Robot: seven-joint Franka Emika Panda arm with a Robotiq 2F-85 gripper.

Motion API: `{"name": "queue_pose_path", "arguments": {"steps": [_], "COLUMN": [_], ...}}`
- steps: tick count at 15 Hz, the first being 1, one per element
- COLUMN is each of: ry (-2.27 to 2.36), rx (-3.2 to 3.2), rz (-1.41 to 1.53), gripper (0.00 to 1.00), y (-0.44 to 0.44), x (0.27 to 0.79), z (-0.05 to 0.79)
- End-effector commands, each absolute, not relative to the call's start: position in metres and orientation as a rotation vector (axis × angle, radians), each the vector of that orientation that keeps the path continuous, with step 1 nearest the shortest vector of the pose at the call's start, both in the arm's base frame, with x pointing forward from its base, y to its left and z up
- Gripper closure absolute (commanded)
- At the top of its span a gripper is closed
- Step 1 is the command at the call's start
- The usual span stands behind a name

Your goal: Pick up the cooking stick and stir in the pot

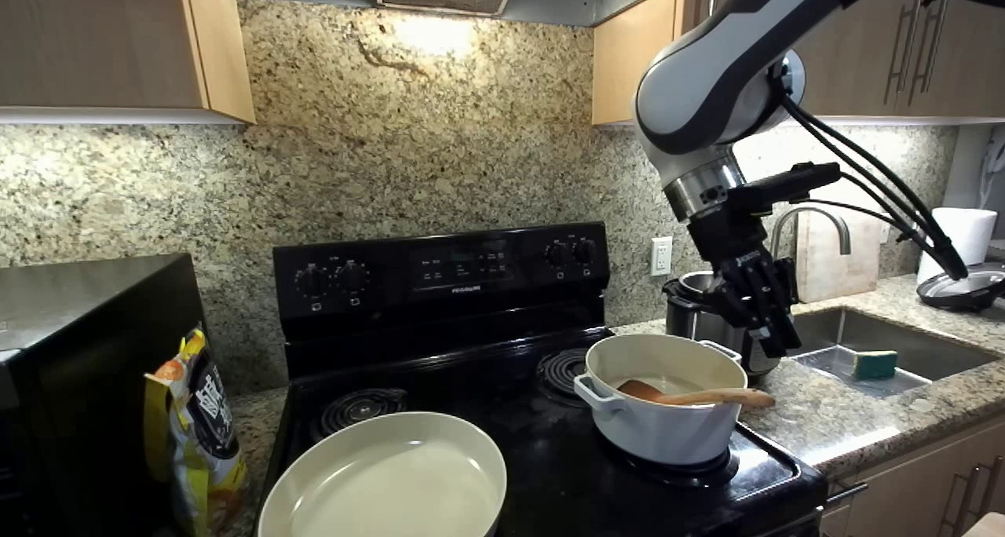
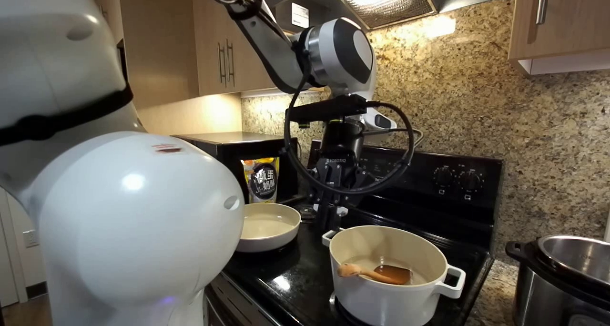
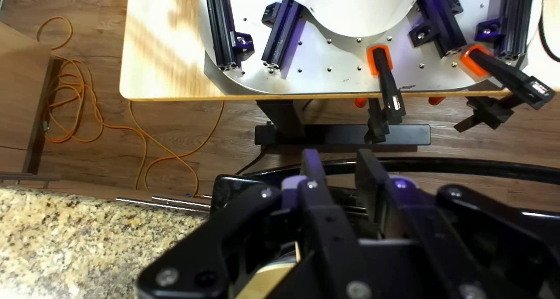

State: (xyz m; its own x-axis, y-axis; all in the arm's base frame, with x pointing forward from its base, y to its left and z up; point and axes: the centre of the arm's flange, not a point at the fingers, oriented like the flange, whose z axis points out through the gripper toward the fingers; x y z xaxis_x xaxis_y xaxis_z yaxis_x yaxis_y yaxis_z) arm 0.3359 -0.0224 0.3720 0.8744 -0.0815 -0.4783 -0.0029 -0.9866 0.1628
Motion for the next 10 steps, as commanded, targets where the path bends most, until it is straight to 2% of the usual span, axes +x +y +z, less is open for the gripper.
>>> {"name": "queue_pose_path", "arguments": {"steps": [1, 7, 10], "ry": [-0.057, -0.117, -0.187], "rx": [2.952, 3.034, 3.029], "rz": [-0.687, -0.733, -0.682], "gripper": [0.43, 0.05, 0.0], "y": [-0.022, -0.03, -0.04], "x": [0.325, 0.328, 0.331], "z": [0.369, 0.336, 0.32]}}
